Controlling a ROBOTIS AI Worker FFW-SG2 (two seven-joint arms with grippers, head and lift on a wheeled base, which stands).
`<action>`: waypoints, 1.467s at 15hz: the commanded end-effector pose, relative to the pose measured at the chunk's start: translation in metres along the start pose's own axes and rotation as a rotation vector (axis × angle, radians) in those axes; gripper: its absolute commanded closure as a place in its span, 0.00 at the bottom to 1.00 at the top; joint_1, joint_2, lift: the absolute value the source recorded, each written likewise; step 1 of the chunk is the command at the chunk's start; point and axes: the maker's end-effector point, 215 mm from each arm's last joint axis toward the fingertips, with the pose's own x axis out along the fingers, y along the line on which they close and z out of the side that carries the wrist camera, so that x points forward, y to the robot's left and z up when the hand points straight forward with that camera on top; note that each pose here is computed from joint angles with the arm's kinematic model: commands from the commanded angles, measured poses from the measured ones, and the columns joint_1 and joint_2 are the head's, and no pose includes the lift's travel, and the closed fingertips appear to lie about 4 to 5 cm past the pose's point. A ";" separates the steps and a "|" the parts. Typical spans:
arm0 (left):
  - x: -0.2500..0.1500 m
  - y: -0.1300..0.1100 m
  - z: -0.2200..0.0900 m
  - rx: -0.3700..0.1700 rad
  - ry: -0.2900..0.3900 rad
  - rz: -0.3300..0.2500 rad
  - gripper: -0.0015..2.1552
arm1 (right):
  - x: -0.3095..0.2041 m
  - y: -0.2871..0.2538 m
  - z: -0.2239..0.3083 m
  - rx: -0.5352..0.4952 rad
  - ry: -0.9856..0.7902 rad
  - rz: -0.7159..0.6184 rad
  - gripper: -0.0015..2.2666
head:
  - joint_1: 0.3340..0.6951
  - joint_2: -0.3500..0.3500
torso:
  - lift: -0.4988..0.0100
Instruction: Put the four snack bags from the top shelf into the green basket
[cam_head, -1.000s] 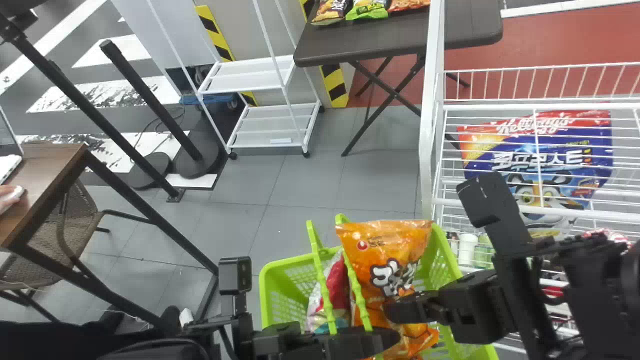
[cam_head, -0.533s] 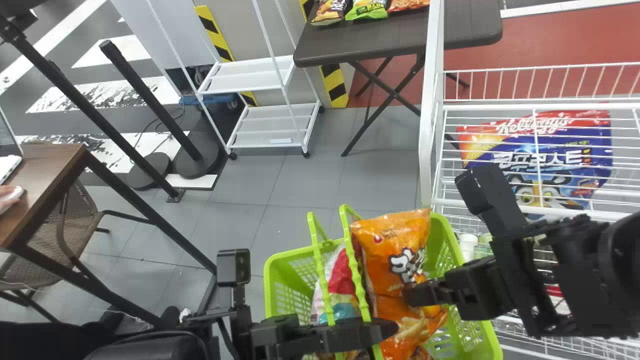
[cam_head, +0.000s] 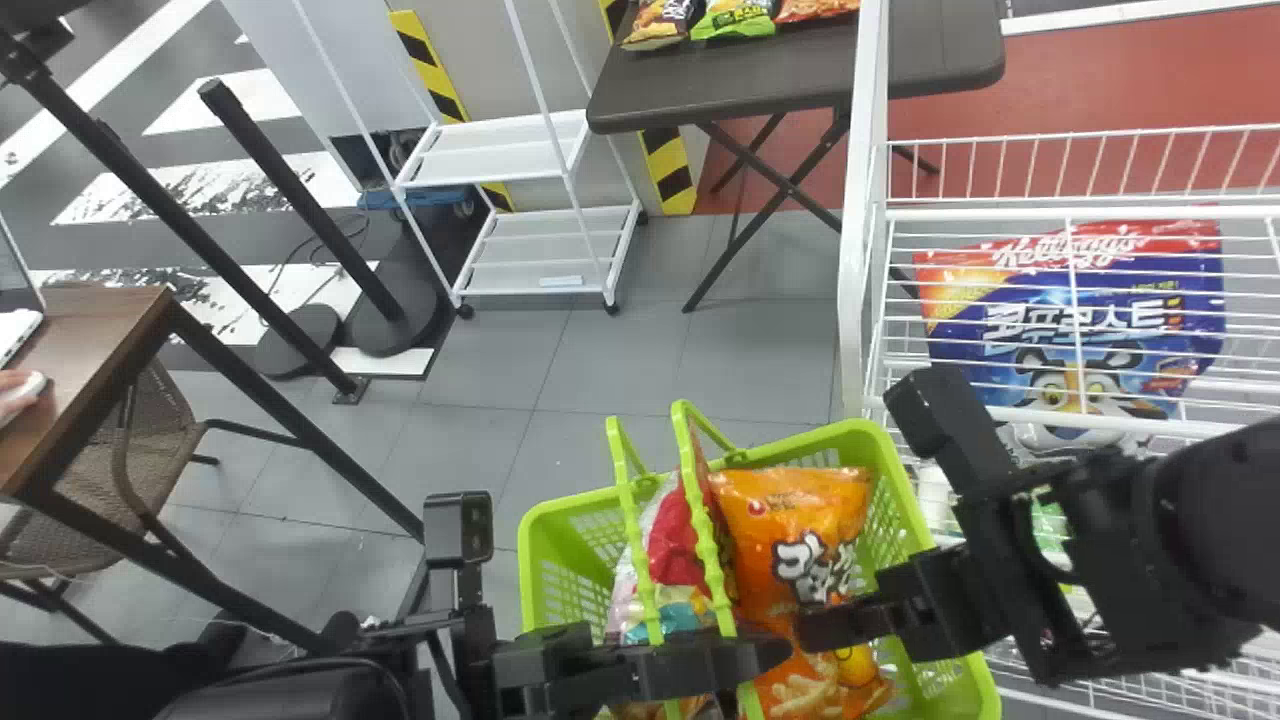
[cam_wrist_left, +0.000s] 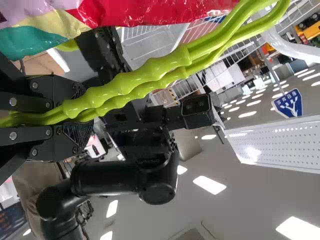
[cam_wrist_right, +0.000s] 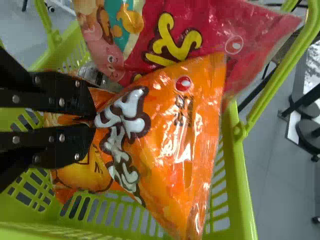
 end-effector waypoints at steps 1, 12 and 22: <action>-0.002 0.000 -0.001 -0.005 -0.003 -0.006 1.00 | -0.036 0.004 0.026 -0.011 -0.119 -0.001 0.01 | 1.00 1.00 | 0.98; -0.011 0.008 -0.003 -0.021 -0.015 0.014 1.00 | -0.202 -0.180 0.054 0.002 -0.767 -0.643 0.02 | 1.00 0.71 | 0.98; -0.017 0.015 -0.007 -0.028 -0.020 0.034 1.00 | -0.221 -0.203 0.031 -0.193 -1.070 -0.799 0.02 | 1.00 0.44 | 0.98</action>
